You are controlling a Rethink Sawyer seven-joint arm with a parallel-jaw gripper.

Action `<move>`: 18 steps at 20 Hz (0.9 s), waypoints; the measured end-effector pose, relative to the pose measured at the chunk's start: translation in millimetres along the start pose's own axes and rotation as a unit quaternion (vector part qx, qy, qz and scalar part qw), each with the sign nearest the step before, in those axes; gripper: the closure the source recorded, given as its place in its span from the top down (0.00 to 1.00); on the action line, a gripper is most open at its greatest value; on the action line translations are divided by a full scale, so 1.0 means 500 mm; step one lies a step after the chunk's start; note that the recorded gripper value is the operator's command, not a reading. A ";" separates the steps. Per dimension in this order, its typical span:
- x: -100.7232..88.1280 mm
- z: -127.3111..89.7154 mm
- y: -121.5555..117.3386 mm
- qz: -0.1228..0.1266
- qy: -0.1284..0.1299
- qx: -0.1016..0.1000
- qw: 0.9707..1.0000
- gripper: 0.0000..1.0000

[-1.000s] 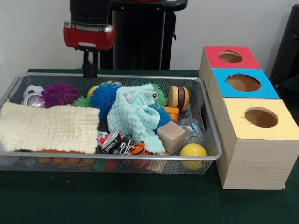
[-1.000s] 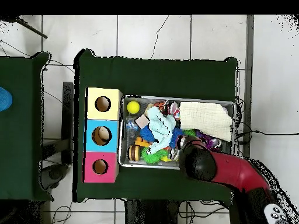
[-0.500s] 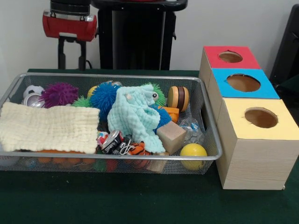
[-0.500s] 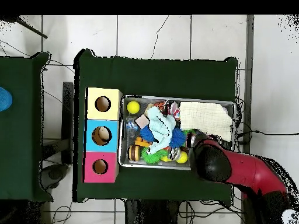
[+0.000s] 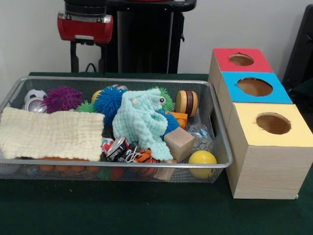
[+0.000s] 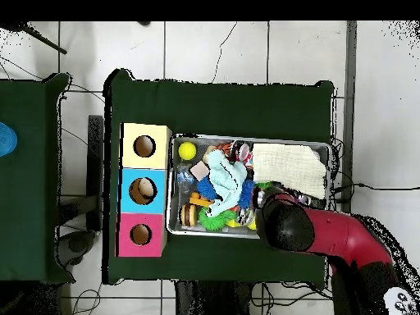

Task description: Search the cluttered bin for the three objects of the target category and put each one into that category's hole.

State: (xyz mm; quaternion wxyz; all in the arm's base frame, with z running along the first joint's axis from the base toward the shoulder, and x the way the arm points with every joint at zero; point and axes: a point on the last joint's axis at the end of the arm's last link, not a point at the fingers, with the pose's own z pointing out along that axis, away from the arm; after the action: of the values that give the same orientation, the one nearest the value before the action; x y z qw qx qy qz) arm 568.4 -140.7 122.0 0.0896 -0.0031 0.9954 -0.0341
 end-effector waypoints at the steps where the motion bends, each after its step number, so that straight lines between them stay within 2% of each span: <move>1: -0.001 0.000 0.007 -0.001 0.002 -0.001 1.000 1.00; 8: -0.019 -0.004 0.058 -0.010 0.001 -0.011 1.000 1.00; 18: -0.036 -0.012 0.191 -0.055 0.002 -0.019 0.998 1.00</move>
State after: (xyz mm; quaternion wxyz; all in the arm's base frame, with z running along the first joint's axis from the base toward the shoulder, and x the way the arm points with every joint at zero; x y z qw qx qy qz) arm 584.8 -44.8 124.4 0.0857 -0.0598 0.9943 -0.0205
